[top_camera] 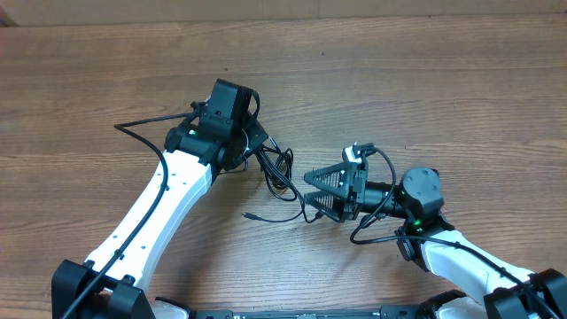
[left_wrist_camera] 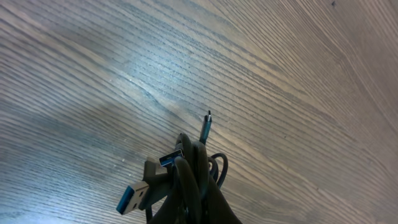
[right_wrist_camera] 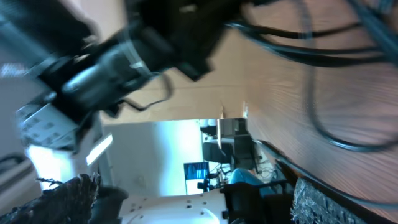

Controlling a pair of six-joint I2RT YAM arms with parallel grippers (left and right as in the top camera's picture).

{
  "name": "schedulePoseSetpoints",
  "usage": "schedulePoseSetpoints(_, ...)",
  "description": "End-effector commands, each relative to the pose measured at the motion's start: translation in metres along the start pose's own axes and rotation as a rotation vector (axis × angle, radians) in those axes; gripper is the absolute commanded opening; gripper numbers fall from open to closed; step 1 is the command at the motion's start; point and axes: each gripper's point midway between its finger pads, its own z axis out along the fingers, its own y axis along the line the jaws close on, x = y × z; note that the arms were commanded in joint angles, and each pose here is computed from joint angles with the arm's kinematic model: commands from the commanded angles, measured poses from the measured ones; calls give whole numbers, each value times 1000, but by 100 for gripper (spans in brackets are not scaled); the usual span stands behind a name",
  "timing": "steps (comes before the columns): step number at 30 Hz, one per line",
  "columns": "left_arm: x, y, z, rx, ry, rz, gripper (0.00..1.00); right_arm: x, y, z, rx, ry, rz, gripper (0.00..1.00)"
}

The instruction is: Untangle cables

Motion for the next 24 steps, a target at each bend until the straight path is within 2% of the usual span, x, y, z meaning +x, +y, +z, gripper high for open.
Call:
schedulePoseSetpoints(1,3,-11,-5,44,26,-83,4,-9,14,0,-41,-54,33,100)
schedulePoseSetpoints(10,22,-22,-7,93,141,-228,4,-30,-3,-2,8,-175,69,100)
schedulePoseSetpoints(17,36,-30,-8,93,179,-356,4,-23,-14,1,46,-153,118,98)
schedulePoseSetpoints(24,42,-33,-8,81,194,-485,4,4,-23,19,82,-64,113,97)
